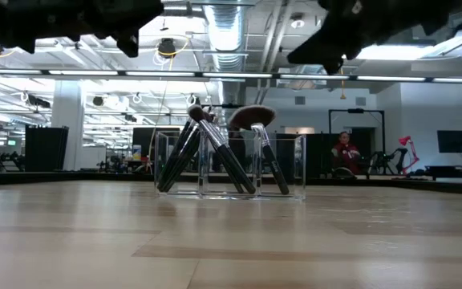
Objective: Put items in baskets/containers
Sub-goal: Return to Home Position
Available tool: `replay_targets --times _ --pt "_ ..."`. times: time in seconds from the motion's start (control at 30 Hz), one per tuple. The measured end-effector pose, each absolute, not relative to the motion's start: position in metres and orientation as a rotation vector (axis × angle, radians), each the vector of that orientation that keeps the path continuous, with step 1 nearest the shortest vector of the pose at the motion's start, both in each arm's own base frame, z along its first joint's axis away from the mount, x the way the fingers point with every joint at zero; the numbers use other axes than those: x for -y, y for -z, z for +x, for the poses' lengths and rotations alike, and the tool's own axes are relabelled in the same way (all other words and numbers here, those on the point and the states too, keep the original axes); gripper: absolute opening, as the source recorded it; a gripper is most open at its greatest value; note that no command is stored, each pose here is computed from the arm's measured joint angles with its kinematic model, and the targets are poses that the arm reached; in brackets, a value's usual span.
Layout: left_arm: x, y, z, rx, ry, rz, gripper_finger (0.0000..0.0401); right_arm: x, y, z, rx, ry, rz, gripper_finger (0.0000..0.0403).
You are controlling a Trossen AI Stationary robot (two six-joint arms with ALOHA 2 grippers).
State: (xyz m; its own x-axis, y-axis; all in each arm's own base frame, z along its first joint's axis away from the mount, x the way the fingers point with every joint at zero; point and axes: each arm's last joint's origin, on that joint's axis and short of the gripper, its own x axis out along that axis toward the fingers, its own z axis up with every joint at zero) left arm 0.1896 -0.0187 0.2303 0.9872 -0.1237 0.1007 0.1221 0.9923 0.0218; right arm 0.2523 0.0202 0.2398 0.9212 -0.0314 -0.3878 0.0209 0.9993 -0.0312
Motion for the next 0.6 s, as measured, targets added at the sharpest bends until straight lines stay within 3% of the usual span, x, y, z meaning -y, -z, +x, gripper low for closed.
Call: replay_targets --times 0.6 --pt "0.009 -0.200 0.150 0.144 0.084 0.017 0.0049 -0.012 -0.207 0.207 -0.287 0.041 0.039 0.0001"
